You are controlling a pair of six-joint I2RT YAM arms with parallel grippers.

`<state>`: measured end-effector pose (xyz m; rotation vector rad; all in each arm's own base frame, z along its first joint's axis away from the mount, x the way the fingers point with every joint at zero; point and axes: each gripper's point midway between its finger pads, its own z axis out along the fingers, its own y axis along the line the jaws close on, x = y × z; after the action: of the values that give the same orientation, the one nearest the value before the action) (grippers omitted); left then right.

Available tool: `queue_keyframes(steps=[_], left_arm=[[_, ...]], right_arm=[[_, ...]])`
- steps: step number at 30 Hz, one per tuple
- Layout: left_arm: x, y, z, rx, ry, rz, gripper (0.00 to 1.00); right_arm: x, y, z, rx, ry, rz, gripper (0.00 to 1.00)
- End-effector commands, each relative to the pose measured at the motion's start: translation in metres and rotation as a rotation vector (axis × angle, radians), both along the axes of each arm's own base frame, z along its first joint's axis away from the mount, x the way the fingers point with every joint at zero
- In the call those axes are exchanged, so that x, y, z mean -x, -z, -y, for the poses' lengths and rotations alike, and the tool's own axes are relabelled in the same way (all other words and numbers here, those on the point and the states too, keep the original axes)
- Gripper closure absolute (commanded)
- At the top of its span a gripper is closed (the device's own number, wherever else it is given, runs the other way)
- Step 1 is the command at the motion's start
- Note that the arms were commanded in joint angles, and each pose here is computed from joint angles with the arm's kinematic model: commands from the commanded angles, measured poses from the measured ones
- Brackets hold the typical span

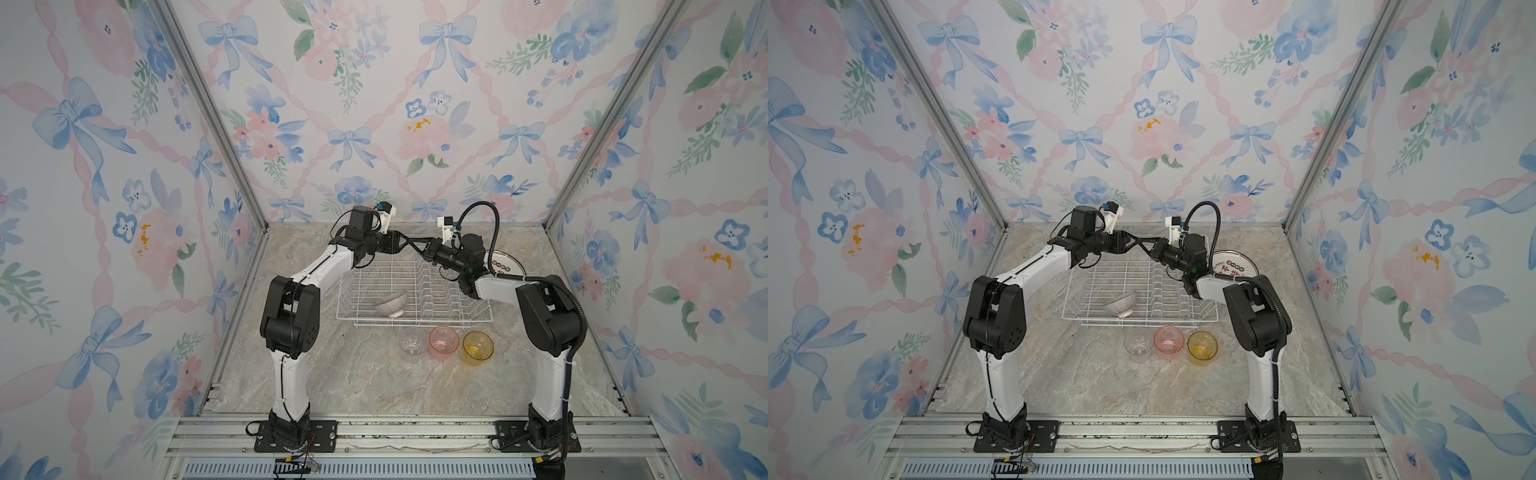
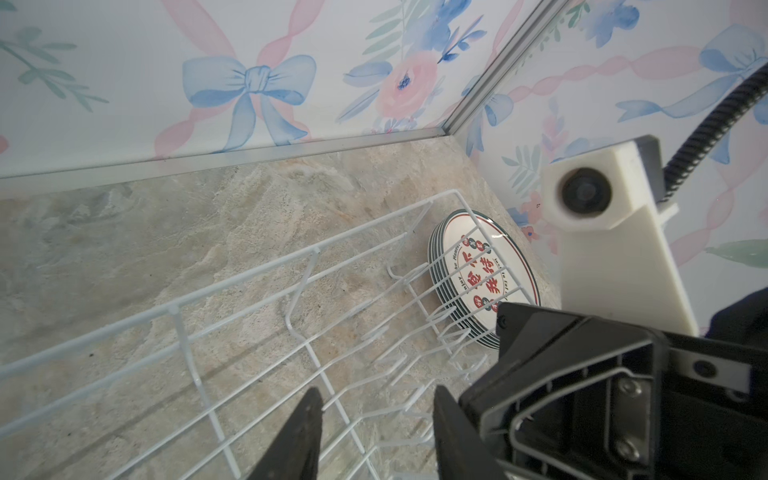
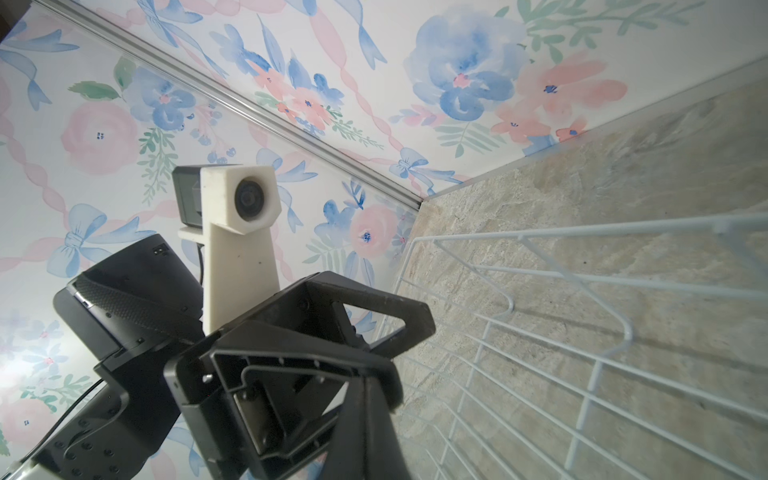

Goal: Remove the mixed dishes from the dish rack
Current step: 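Open the left gripper and pull the striped bowl away with the right gripper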

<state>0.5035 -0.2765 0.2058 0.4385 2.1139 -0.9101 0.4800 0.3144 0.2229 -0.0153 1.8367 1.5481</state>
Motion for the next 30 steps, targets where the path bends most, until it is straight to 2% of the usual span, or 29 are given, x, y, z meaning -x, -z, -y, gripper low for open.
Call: queue_keyframes(steps=[1,4,6,7,8,21,30], left_arm=[[0.006,-0.022,-0.011,-0.022,-0.015,0.061,0.51],[0.01,-0.021,-0.015,-0.036,-0.026,0.065,0.44],[0.012,-0.021,-0.018,-0.045,-0.034,0.069,0.34],[0.013,-0.022,-0.02,-0.048,-0.039,0.071,0.27],[0.013,-0.022,-0.021,-0.052,-0.044,0.073,0.03],[0.027,-0.037,-0.048,-0.164,-0.177,0.16,0.02],[0.051,-0.057,-0.077,-0.223,-0.324,0.277,0.02]], right_arm=[[0.016,-0.002,0.002,0.202,-0.054,0.022,1.0],[0.026,0.005,0.01,0.354,-0.064,0.034,0.98],[0.034,0.007,0.013,0.439,-0.086,0.032,0.95],[0.037,0.007,0.014,0.466,-0.092,0.032,0.93],[0.039,0.008,0.016,0.496,-0.095,0.035,0.91],[0.083,0.029,0.023,0.767,-0.172,0.033,0.73],[0.118,0.043,-0.005,0.894,-0.297,0.067,0.63]])
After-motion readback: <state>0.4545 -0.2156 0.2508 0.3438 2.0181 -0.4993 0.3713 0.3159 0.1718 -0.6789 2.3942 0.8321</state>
